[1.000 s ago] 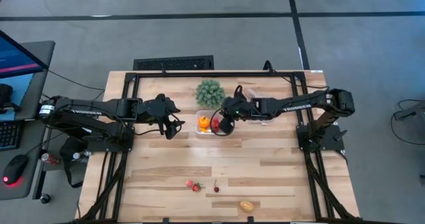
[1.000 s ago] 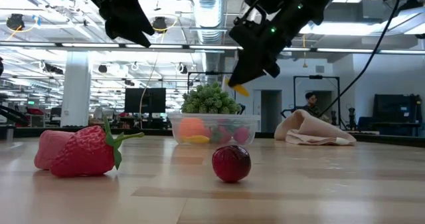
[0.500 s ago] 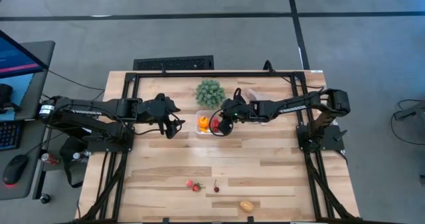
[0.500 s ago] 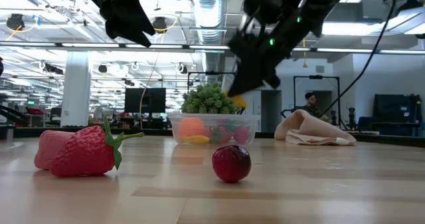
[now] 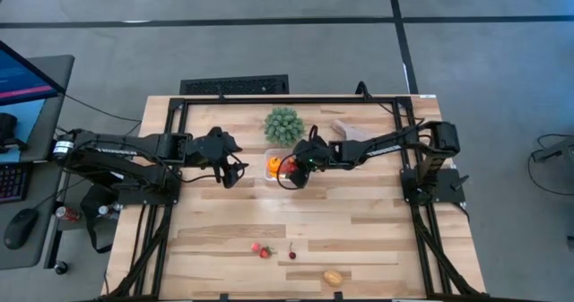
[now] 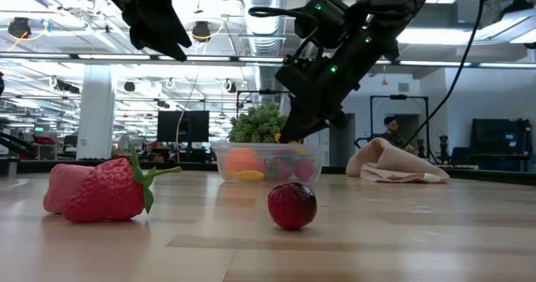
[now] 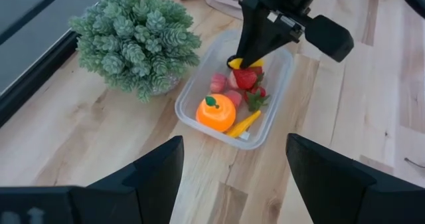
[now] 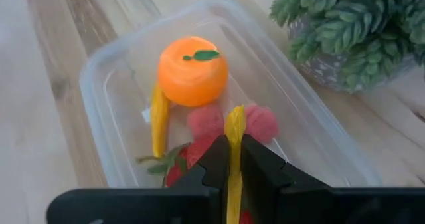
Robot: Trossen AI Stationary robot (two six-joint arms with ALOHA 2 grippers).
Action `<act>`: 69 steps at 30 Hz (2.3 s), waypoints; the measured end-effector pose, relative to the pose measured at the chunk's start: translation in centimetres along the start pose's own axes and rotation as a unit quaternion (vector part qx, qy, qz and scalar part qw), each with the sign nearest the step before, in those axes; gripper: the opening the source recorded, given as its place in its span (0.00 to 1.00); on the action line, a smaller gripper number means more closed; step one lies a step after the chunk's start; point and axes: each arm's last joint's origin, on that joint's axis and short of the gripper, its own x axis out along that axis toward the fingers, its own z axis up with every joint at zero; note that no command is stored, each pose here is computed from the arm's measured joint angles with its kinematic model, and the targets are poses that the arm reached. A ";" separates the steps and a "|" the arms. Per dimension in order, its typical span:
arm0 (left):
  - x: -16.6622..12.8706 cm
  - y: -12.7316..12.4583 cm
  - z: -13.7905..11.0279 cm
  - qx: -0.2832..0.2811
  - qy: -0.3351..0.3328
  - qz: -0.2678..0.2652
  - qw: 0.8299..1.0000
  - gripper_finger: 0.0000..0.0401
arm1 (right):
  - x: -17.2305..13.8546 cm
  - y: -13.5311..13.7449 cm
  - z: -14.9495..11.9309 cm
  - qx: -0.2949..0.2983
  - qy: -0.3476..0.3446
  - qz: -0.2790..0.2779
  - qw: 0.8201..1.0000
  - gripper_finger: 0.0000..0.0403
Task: Pick and placing Produce into tupperware
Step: Put the yellow corn into the transparent container, then put the pink peach into the transparent container
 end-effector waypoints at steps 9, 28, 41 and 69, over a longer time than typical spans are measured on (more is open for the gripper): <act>0.0 0.1 0.0 0.002 -0.004 0.011 1.000 0.64 | -0.1 -0.1 -0.1 -0.005 0.012 0.007 1.000 0.12; 0.0 -0.1 0.0 0.005 0.009 -0.027 1.000 0.64 | -8.6 0.3 3.5 -0.026 -0.097 0.048 0.994 0.44; -1.0 -3.5 -0.1 0.080 -0.015 -0.186 0.979 0.64 | -18.8 3.1 0.6 -0.058 -0.079 0.133 0.986 0.42; 2.0 -9.7 -12.2 0.106 0.037 -0.349 0.931 0.64 | -26.8 7.9 -13.4 -0.041 0.099 0.052 0.993 0.33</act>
